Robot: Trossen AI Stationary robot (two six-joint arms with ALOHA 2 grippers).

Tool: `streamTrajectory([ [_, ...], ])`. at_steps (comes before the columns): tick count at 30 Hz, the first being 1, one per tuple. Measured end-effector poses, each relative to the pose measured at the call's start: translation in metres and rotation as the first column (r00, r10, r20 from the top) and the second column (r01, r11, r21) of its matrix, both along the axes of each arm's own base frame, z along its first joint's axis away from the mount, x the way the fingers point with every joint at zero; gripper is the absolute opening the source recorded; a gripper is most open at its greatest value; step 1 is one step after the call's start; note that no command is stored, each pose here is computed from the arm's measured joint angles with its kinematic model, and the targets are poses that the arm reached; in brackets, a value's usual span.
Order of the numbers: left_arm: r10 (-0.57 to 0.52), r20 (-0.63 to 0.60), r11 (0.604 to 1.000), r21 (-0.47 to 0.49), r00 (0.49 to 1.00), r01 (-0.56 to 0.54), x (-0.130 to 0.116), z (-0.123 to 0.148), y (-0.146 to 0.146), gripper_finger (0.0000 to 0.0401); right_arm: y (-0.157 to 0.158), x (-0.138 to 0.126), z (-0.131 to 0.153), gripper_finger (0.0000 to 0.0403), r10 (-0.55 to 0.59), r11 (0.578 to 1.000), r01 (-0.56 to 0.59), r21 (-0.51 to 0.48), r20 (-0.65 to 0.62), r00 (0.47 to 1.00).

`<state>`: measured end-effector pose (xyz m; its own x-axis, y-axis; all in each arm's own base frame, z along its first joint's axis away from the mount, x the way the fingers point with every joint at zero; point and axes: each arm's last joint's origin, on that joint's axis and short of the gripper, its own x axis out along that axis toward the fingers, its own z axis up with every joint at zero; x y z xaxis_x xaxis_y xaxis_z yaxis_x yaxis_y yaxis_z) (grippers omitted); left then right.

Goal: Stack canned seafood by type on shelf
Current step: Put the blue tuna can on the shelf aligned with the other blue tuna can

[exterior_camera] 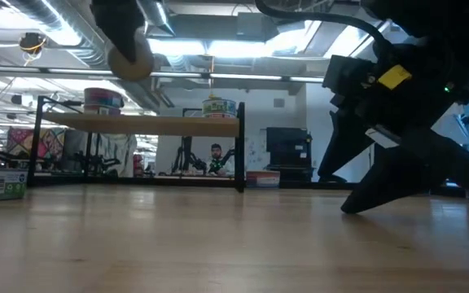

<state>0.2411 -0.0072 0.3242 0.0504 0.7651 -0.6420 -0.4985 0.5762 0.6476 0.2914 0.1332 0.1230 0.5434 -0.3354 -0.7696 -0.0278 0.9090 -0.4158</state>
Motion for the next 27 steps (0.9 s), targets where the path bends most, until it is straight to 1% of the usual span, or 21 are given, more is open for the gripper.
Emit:
streamTrajectory([
  [6, 0.131, -0.031, 0.991, 0.002, 0.991, -0.131, 0.000, -0.004, 0.035, 0.0179, 0.000, 0.000, 0.000, 0.0362, 0.000, 1.000, 0.000, 0.002, 0.005, 1.000],
  [11, 0.238, -0.048, 0.971, -0.028, 0.970, -0.239, -0.004, -0.006, 0.062, 0.0179, 0.000, 0.001, 0.000, 0.0362, 0.000, 1.000, 0.000, 0.005, 0.010, 1.000],
  [15, 0.294, -0.101, 0.954, -0.033, 0.951, -0.298, -0.010, -0.015, 0.078, 0.0179, 0.001, 0.001, 0.000, 0.0362, 0.000, 1.000, 0.000, 0.008, 0.015, 1.000],
  [20, 0.338, -0.210, 0.935, -0.032, 0.917, -0.352, -0.022, -0.038, 0.091, 0.0179, 0.001, 0.002, 0.000, 0.0362, 0.000, 1.000, 0.000, 0.010, 0.017, 1.000],
  [27, 0.383, -0.275, 0.915, -0.016, 0.882, -0.402, -0.032, -0.055, 0.099, 0.0179, 0.001, 0.003, 0.000, 0.0362, 0.010, 1.000, -0.010, 0.012, 0.023, 1.000],
])
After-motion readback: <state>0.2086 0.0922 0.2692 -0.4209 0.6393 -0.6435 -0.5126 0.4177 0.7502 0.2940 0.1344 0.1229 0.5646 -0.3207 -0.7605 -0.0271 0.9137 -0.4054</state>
